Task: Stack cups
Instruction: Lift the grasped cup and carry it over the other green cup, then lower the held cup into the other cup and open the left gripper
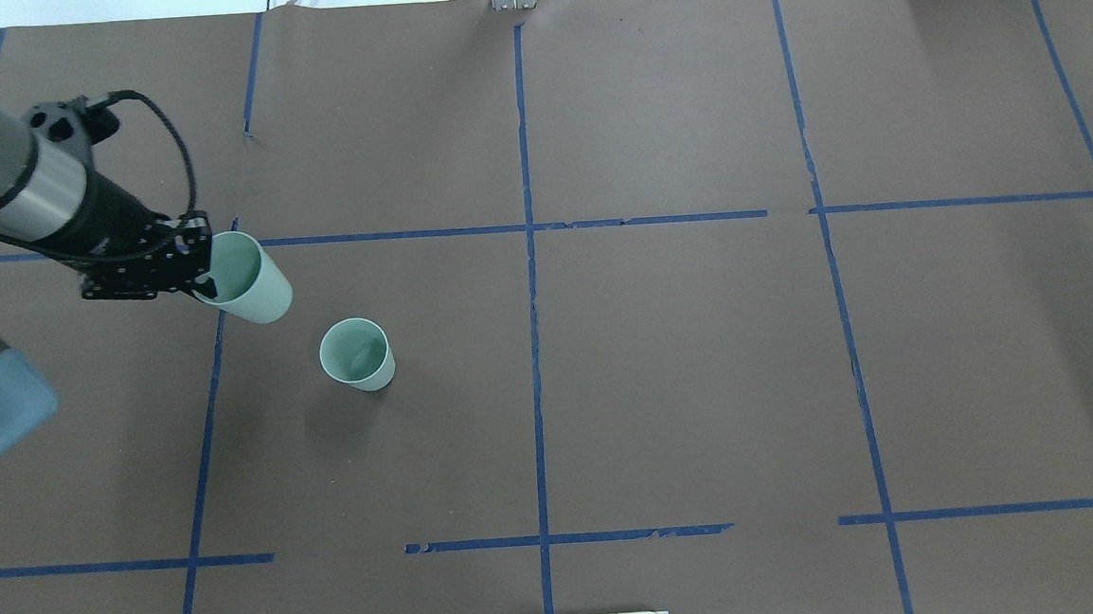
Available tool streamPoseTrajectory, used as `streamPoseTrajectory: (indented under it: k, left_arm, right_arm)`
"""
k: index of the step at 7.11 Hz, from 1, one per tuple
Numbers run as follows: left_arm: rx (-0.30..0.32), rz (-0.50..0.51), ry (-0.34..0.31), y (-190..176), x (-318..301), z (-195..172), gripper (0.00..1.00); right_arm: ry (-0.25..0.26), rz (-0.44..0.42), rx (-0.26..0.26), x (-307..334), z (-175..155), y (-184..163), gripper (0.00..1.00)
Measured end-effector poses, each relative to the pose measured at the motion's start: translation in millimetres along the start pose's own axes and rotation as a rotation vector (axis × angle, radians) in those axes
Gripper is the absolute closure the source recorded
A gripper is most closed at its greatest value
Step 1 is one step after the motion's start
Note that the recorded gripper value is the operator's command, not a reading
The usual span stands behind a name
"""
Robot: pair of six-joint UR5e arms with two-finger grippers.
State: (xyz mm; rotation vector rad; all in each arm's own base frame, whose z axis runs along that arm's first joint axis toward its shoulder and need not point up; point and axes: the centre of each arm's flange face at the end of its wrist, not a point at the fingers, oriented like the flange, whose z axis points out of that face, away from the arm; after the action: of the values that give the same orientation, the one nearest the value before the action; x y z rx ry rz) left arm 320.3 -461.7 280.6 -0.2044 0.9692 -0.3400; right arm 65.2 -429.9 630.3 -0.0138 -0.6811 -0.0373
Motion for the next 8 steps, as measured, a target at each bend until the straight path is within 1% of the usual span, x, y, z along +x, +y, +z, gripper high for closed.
streamPoseTrajectory:
  k: [1, 2, 5, 8]
  left_arm:
    - [-0.018, -0.024, -0.007, 13.7, 17.8, 16.2, 1.00]
    - [-0.019, -0.039, -0.017, 24.1, 26.3, 27.9, 1.00]
    - [-0.006, -0.048, -0.029, 30.8, 29.3, 38.4, 1.00]
    - [-0.023, -0.039, -0.044, 40.4, 29.3, 50.1, 1.00]
  right_arm:
    - [0.000, 0.000, 0.000, -0.1, 0.0, -0.1, 0.00]
    - [0.000, 0.000, 0.000, 0.0, 0.0, 0.0, 0.00]
    - [0.000, 0.001, 0.001, 0.4, -0.3, 0.1, 0.00]
    - [0.000, 0.001, 0.001, 0.2, -0.2, 0.0, 0.00]
